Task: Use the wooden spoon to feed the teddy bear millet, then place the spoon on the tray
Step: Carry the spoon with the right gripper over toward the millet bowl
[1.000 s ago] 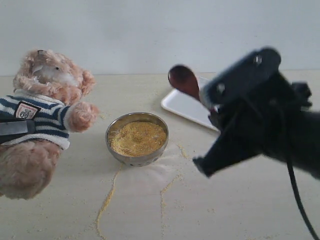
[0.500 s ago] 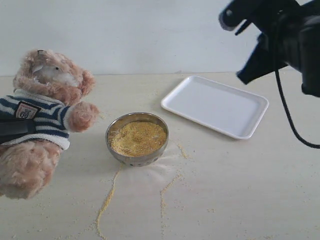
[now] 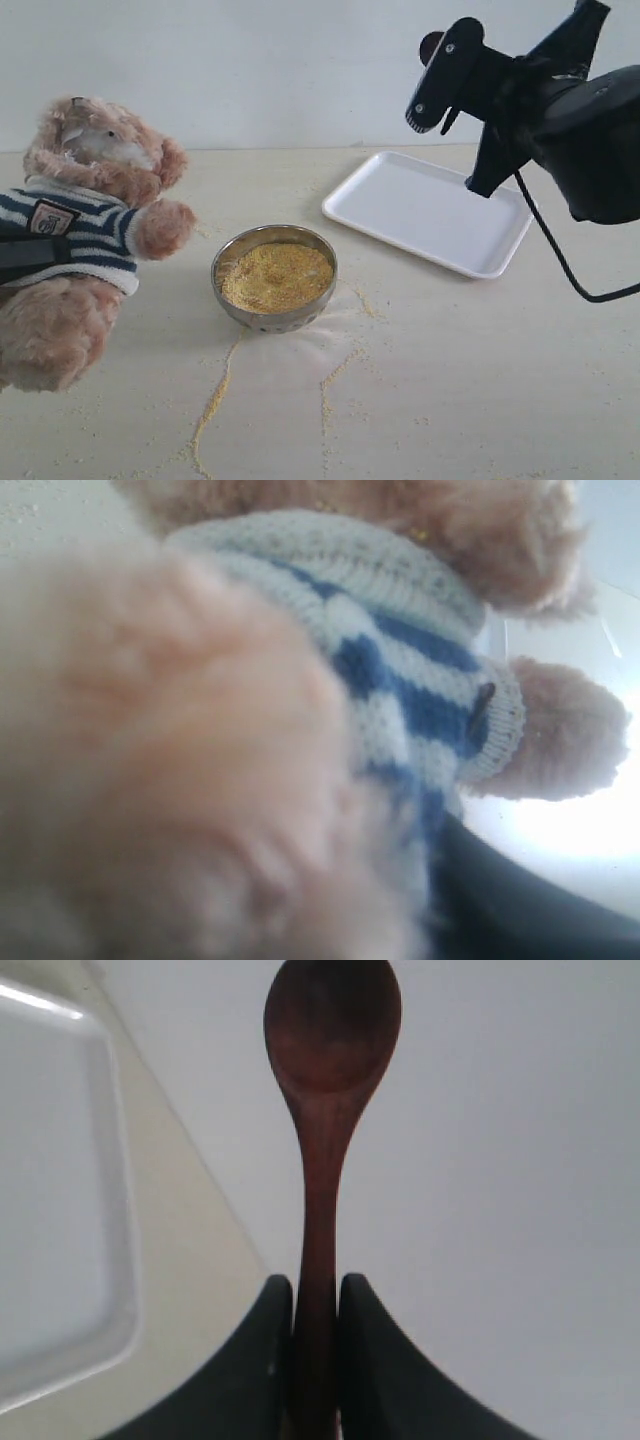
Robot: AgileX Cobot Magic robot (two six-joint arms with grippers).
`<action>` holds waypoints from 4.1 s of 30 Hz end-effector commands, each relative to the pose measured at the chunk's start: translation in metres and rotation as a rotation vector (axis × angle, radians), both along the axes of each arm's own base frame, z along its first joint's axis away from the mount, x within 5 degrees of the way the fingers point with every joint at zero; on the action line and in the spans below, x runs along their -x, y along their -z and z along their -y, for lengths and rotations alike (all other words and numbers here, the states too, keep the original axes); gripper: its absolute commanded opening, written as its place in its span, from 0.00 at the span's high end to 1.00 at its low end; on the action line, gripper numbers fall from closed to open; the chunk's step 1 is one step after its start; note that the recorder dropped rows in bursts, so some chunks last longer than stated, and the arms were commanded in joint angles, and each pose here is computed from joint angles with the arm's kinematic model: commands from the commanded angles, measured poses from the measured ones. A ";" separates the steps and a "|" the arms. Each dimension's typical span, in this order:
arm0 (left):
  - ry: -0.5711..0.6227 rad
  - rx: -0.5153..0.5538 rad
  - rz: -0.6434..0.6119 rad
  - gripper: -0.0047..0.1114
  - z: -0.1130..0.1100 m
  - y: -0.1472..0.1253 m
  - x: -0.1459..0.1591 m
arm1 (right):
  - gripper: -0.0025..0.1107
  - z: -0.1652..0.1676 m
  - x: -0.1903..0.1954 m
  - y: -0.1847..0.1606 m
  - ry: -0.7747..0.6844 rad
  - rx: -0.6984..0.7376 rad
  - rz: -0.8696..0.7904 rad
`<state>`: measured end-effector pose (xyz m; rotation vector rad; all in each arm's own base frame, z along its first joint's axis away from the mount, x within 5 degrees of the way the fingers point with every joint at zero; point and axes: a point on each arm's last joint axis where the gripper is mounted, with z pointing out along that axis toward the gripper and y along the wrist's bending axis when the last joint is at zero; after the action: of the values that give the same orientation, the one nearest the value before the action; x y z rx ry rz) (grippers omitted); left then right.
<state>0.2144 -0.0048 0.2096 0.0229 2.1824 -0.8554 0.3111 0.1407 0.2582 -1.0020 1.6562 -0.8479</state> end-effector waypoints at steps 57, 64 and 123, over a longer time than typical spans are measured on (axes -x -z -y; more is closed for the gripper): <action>-0.025 0.020 -0.010 0.92 -0.001 0.000 -0.001 | 0.98 -0.071 0.038 -0.004 -0.425 0.051 -0.035; -0.028 0.017 -0.011 0.92 -0.001 0.000 -0.001 | 0.98 -0.083 0.034 0.032 -0.467 0.069 -0.168; -0.043 0.001 -0.012 0.92 -0.003 0.001 -0.001 | 0.98 -0.054 0.055 0.026 -0.370 -0.762 -0.397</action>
<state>0.2156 -0.0019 0.2079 -0.0134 2.1964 -0.8196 0.2627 0.1947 0.2369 -0.8505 1.7538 0.1864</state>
